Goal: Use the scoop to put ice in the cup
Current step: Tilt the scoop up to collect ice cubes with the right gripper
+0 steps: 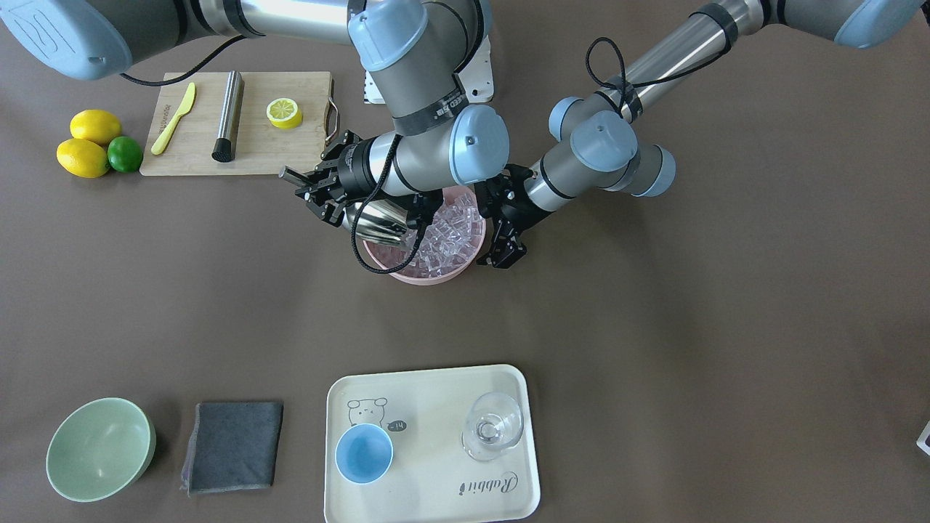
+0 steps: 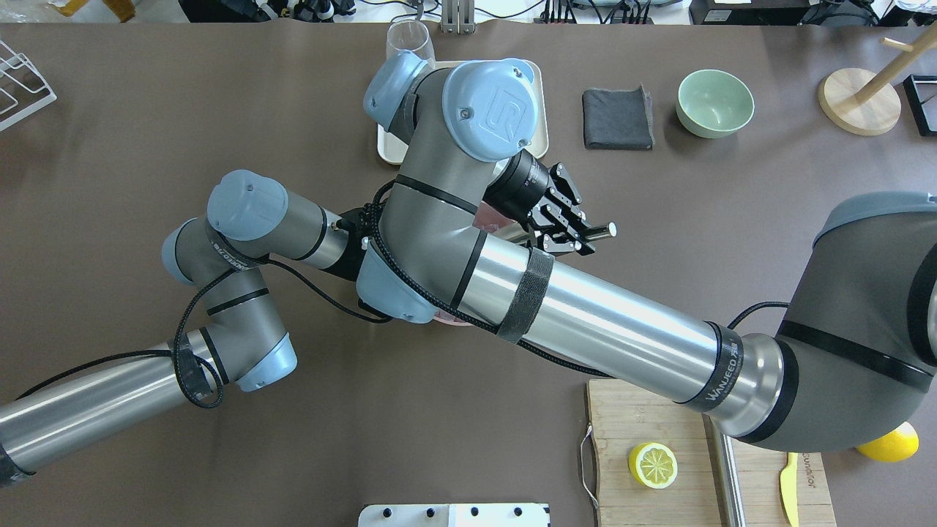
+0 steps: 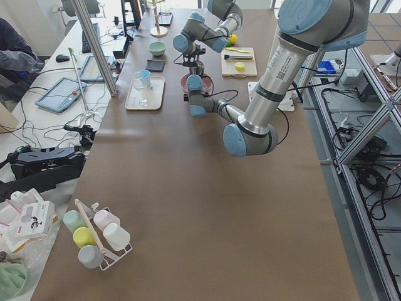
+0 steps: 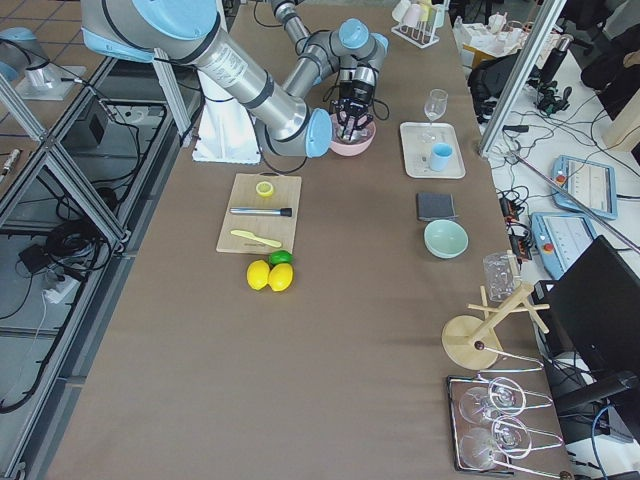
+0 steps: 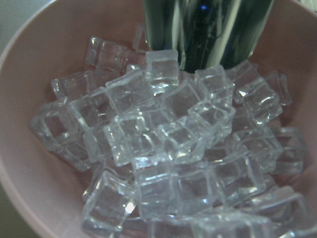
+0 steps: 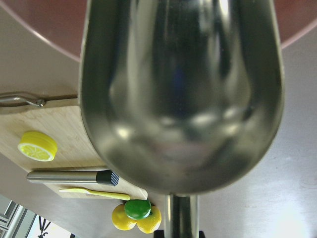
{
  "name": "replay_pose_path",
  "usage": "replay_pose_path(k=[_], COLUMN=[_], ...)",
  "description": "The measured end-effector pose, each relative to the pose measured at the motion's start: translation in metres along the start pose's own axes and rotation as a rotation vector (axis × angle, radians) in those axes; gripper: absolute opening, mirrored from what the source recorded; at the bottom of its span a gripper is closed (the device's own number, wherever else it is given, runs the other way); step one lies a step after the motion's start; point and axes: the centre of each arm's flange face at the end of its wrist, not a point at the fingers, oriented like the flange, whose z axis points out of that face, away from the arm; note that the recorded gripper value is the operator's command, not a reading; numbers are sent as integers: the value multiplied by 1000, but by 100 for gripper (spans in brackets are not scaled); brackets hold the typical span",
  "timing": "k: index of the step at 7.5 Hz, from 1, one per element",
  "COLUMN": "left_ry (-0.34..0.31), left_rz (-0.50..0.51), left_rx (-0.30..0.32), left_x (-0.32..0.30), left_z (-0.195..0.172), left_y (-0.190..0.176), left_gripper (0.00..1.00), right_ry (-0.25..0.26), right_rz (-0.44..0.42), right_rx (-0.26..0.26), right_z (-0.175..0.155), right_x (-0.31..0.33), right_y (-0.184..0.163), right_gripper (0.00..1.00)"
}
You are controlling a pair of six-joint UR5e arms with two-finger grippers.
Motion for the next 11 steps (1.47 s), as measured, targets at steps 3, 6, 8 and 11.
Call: replay_pose_path(k=[3, 6, 8, 11], left_ry=[1, 2, 2, 2], left_rz=[0, 0, -1, 1], left_rx=[0, -1, -1, -2], left_x=[0, 0, 0, 0], left_z=[0, 0, 0, 0], left_y=[0, 1, 1, 1], left_gripper=[98, 98, 98, 98], right_ry=[3, -2, 1, 7], right_rz=[98, 172, 197, 238], right_rx=[121, 198, 240, 315], right_z=[1, 4, 11, 13], right_x=[2, -1, -3, -3], right_y=[-13, -10, -5, -7], right_gripper=[0, 0, 0, 0])
